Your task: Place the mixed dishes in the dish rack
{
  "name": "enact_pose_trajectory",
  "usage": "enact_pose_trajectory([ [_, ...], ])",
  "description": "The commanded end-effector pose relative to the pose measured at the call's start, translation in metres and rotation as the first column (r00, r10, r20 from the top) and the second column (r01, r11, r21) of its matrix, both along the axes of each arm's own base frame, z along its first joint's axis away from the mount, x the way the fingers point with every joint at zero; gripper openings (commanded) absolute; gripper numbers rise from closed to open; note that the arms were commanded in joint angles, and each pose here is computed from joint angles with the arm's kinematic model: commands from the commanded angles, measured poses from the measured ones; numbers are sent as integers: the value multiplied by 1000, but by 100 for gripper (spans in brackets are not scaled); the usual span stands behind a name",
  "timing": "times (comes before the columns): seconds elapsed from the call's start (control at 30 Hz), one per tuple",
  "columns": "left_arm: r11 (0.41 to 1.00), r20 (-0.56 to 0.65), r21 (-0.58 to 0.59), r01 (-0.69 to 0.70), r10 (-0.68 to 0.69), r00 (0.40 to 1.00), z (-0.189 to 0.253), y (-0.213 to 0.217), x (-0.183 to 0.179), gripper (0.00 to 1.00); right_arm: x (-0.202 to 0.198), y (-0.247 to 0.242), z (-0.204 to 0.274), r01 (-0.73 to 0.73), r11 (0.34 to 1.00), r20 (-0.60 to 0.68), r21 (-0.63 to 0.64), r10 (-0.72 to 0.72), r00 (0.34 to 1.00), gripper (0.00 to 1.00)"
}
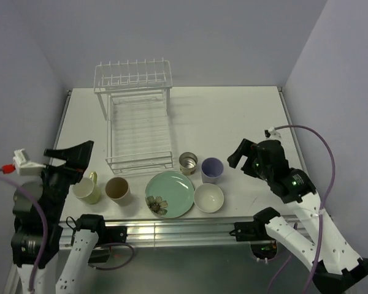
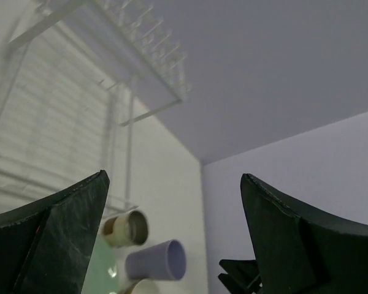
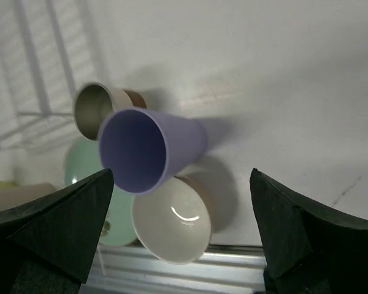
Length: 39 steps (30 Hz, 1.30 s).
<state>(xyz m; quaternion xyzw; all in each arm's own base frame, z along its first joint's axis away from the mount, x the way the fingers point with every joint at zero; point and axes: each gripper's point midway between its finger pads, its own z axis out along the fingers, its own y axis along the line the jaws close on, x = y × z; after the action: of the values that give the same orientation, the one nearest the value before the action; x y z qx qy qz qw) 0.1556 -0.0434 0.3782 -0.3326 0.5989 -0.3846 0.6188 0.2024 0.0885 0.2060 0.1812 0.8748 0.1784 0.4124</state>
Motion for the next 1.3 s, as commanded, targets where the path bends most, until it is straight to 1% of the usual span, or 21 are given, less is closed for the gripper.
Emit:
enact_pose_trajectory([
  [0.0, 992, -274, 114, 48, -15, 962, -29, -4, 17, 94, -26, 5, -48, -99, 994, -241, -55, 83, 967, 100],
  [0.03, 990, -332, 130, 59, -13, 943, -25, -2, 7, 90, -35, 7, -54, -128, 991, -284, -48, 109, 953, 100],
  [0.07, 987, -415, 140, 79, -14, 910, -33, -4, 13, 90, -52, 3, -59, -135, 989, -350, -55, 107, 931, 99],
  [0.1, 987, -448, 140, 84, -13, 894, -34, -3, 11, 87, -59, 3, -55, -144, 988, -356, -49, 117, 927, 99],
  [0.13, 985, -499, 121, 123, -47, 865, -33, -9, 6, 86, -64, 2, -40, -145, 989, -309, -28, 130, 942, 99],
  [0.2, 983, -543, 90, 158, -85, 836, -37, -16, 2, 81, -79, 9, -26, -174, 984, -297, 46, 180, 938, 97],
  [0.23, 982, -582, 67, 176, -105, 806, -45, -20, -3, 80, -83, 12, -20, -185, 980, -283, 73, 198, 938, 97],
  [0.3, 977, -630, 19, 213, -154, 762, -56, -29, -5, 76, -94, 21, -22, -213, 968, -323, 131, 245, 914, 95],
  [0.33, 974, -655, 3, 226, -168, 736, -67, -32, -5, 76, -98, 22, -36, -219, 967, -373, 128, 252, 893, 94],
  [0.57, 960, -699, 49, 275, -164, 697, -84, -32, 13, 74, -91, 28, -77, -249, 963, -436, 101, 268, 859, 91],
  [0.63, 954, -702, 85, 289, -148, 696, -80, -29, 20, 74, -90, 30, -91, -252, 963, -472, 93, 266, 840, 91],
  [0.67, 952, -700, 97, 292, -143, 700, -79, -29, 23, 74, -82, 36, -92, -255, 961, -448, 108, 276, 850, 91],
  [0.73, 945, -694, 127, 301, -132, 708, -72, -26, 29, 74, -77, 42, -99, -245, 962, -455, 125, 274, 847, 90],
  [0.77, 943, -691, 136, 305, -130, 711, -71, -26, 30, 74, -68, 47, -97, -244, 961, -427, 132, 277, 861, 89],
  [0.83, 940, -687, 153, 306, -122, 717, -68, -24, 29, 73, -64, 51, -109, -244, 962, -457, 120, 272, 847, 89],
  [0.9, 940, -689, 156, 303, -116, 715, -69, -23, 25, 72, -55, 57, -114, -250, 962, -453, 111, 273, 849, 87],
  [0.93, 940, -688, 152, 305, -121, 716, -69, -23, 21, 72, -55, 59, -123, -254, 963, -484, 91, 266, 833, 87],
  [0.97, 940, -688, 149, 308, -125, 715, -69, -24, 19, 71, -51, 62, -126, -260, 962, -479, 89, 270, 835, 83],
  [1.03, 937, -697, 150, 317, -127, 706, -72, -24, 16, 70, -51, 65, -138, -266, 961, -510, 73, 265, 818, 79],
  [1.1, 933, -707, 150, 328, -130, 695, -76, -24, 15, 70, -47, 65, -143, -269, 962, -513, 48, 255, 820, 77],
  [1.27, 923, -726, 151, 354, -140, 673, -78, -26, 23, 67, -52, 65, -156, -291, 957, -538, 0, 245, 807, 64],
])
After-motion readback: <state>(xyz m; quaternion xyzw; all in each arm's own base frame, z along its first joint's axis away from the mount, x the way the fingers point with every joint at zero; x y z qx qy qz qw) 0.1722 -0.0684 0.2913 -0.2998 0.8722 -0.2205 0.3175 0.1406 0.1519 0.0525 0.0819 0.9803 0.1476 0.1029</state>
